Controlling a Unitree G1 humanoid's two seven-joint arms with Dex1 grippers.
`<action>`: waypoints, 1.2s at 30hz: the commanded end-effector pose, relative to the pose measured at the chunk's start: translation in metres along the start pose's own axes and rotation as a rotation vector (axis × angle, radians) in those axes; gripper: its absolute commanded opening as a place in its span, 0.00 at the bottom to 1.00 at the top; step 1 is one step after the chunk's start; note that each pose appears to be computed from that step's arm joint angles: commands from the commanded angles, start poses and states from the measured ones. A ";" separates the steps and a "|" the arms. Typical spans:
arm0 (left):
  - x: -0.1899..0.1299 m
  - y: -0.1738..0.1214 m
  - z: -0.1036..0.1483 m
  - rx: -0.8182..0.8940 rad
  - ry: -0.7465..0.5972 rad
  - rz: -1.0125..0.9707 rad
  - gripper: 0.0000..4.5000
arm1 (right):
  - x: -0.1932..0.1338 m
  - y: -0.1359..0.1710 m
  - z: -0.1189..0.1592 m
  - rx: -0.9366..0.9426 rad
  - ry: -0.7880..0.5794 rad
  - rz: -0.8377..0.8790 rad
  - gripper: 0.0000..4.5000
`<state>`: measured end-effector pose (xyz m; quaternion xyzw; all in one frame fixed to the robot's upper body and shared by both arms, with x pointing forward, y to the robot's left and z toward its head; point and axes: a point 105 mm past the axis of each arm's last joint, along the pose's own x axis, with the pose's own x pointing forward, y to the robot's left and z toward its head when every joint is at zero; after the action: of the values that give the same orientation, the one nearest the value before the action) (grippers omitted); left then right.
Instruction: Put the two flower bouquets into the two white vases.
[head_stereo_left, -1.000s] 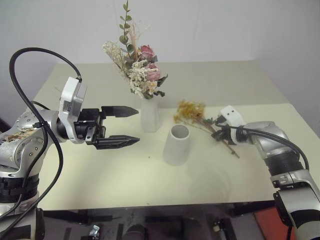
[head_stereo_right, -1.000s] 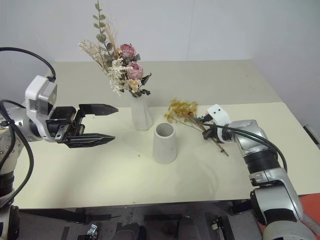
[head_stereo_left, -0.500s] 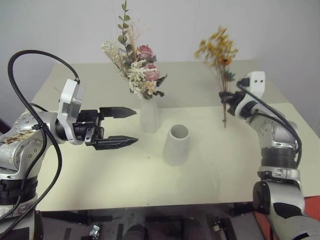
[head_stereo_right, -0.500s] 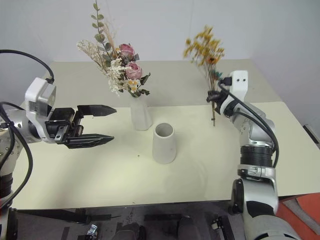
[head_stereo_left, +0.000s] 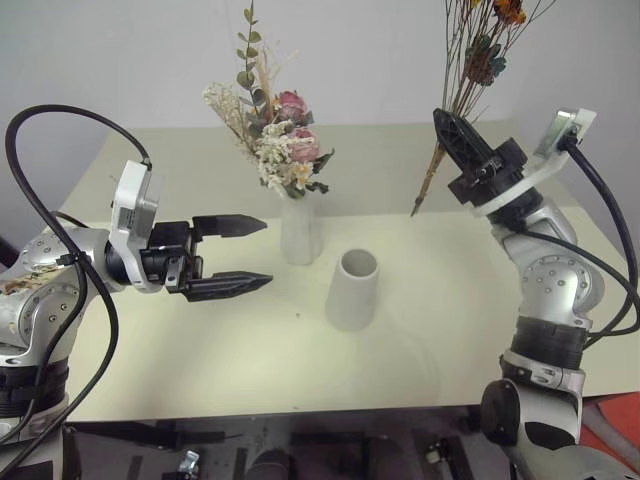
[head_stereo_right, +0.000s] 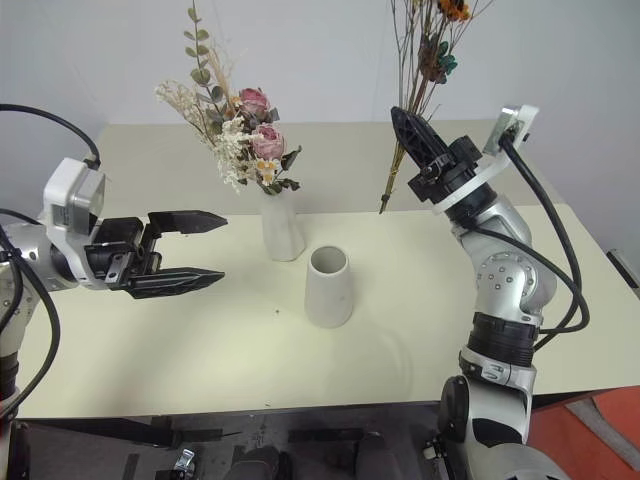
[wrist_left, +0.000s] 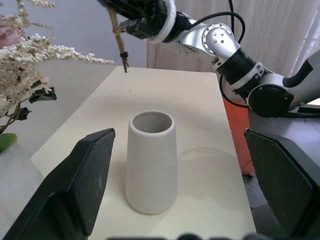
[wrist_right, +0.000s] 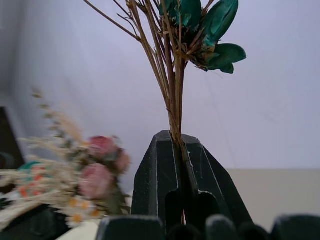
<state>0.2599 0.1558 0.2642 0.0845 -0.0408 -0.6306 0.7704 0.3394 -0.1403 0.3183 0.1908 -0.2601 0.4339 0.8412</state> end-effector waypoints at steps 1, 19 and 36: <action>-0.004 -0.001 0.013 0.064 -0.005 0.011 1.00 | 0.005 0.024 0.005 -0.013 -0.027 0.104 0.01; -0.001 0.001 0.012 0.066 -0.005 0.007 1.00 | 0.003 0.054 -0.058 -0.017 0.083 0.175 0.01; -0.001 0.002 0.011 0.059 0.000 0.009 1.00 | -0.013 0.049 -0.089 -0.066 0.152 0.160 0.01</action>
<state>0.2621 0.1563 0.2659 0.0860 -0.0415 -0.6274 0.7728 0.3226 -0.0712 0.2371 0.1202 -0.1995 0.5000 0.8341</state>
